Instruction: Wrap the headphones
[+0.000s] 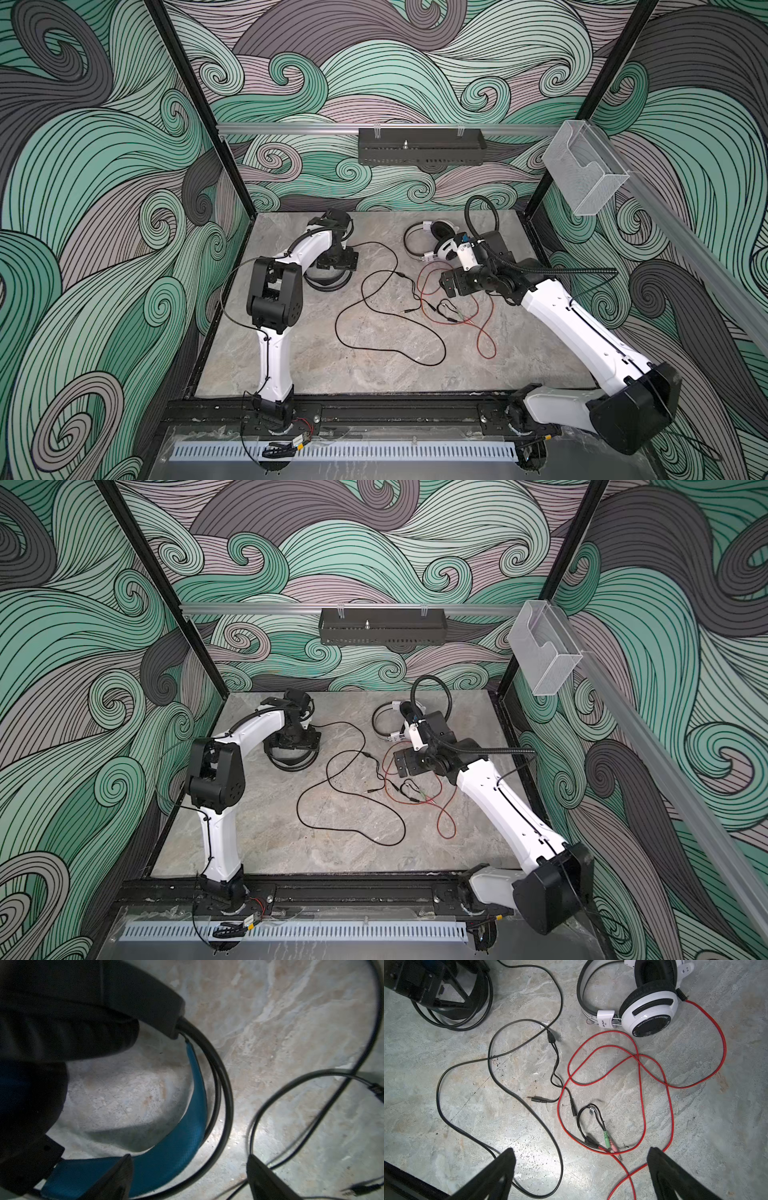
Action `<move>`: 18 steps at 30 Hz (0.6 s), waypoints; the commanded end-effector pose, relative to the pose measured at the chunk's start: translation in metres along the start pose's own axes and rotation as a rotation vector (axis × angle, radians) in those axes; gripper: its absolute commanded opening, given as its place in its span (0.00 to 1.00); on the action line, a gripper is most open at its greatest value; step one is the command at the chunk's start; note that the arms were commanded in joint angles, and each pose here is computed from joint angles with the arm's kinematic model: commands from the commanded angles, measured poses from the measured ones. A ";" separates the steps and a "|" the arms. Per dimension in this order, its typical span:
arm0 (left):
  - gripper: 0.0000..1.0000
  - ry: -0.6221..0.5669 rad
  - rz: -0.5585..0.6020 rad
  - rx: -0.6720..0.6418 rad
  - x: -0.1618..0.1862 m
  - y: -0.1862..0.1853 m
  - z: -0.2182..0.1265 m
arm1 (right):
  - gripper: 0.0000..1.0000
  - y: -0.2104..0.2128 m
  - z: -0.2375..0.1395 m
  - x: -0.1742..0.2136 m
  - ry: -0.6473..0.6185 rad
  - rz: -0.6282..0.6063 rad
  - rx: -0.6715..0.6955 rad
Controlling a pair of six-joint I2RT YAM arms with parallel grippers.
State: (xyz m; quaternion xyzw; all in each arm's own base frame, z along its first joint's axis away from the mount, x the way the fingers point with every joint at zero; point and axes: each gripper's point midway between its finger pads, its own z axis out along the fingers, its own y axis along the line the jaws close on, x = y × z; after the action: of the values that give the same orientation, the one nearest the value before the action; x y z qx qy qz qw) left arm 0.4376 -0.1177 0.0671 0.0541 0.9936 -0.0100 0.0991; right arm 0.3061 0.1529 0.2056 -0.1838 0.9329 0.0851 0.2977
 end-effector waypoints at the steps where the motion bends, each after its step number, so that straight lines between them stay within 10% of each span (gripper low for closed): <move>1: 0.82 0.056 0.043 -0.051 0.007 0.007 0.003 | 1.00 0.004 -0.005 -0.013 -0.036 -0.034 -0.013; 18: 0.61 0.159 0.028 -0.030 0.055 -0.013 0.048 | 1.00 0.004 -0.004 -0.008 -0.035 -0.033 -0.016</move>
State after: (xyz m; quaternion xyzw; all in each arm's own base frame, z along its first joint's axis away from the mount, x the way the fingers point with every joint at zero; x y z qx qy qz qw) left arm 0.4038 -0.1192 0.0155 0.0703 0.9969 0.0096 0.0348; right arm 0.3078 0.1538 0.2064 -0.1936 0.9295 0.0832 0.3026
